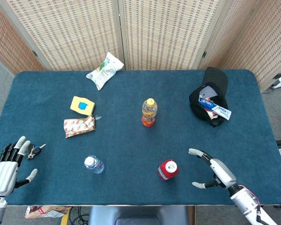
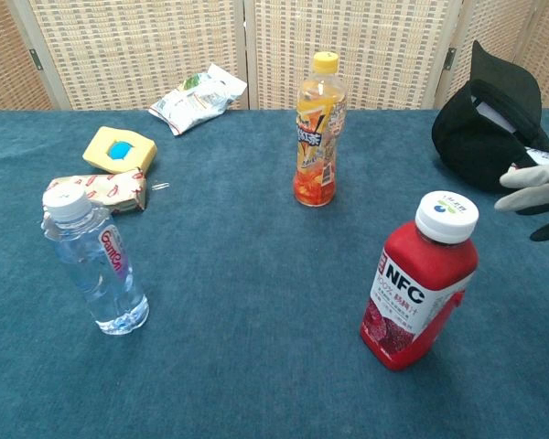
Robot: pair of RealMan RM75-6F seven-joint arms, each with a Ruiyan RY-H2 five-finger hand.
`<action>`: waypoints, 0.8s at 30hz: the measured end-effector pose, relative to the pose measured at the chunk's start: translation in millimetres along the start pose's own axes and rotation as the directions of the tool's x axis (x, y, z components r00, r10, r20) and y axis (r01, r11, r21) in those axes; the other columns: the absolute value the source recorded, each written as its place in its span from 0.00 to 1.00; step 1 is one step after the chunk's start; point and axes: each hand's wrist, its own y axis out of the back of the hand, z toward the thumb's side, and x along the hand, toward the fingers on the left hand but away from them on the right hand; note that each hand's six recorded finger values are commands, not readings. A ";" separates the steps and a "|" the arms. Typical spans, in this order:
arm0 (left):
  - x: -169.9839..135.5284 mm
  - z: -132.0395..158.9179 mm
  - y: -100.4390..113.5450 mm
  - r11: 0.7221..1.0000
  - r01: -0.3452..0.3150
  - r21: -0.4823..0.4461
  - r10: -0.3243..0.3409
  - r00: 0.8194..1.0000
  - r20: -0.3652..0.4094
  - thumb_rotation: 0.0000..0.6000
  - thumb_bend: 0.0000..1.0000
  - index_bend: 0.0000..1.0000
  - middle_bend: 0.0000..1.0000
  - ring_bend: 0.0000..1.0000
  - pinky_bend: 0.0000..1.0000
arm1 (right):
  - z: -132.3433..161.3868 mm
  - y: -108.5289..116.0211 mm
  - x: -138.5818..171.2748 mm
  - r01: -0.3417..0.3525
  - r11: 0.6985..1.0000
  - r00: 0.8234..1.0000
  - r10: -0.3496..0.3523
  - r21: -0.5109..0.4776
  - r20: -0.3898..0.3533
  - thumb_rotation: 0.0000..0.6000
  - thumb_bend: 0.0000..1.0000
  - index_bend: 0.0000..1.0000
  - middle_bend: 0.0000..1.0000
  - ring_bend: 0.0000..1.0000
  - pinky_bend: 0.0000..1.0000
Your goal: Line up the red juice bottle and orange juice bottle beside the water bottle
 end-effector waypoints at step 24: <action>-0.9 -1.8 4.0 1.000 0.006 0.006 -0.006 1.000 -0.001 1.00 0.24 0.00 0.00 0.00 0.02 | -2.0 -66.8 -72.1 -0.119 0.980 0.987 0.100 -0.158 -0.126 1.00 0.00 0.15 0.19 0.09 0.19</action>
